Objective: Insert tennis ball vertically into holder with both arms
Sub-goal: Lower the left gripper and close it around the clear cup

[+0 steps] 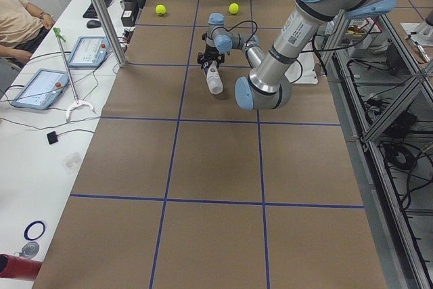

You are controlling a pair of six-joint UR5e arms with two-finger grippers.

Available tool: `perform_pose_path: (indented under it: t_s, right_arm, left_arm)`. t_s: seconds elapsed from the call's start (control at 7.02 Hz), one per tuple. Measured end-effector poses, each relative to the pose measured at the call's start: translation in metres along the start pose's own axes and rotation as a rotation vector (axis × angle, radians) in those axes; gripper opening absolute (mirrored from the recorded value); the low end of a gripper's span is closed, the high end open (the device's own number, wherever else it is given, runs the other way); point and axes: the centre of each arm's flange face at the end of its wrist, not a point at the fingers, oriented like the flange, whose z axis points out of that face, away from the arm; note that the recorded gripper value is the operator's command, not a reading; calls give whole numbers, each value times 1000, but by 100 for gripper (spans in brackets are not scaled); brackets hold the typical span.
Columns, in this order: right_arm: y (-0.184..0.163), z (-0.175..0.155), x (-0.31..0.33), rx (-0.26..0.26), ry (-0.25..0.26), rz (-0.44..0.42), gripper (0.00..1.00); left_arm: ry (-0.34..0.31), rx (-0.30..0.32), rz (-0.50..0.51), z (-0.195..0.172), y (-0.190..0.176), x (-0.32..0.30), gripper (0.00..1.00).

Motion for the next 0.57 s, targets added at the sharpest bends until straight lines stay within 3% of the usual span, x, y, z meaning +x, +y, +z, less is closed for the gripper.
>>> perform_pose_path:
  t_s: [0.43, 0.57]
  right_arm:
    - [0, 0, 0, -1, 0, 0, 100]
    - [0, 0, 0, 0, 0, 0, 100]
  left_arm:
    - [-1, 13, 2, -6, -6, 1, 76]
    - [-3, 33, 4, -16, -14, 1, 68]
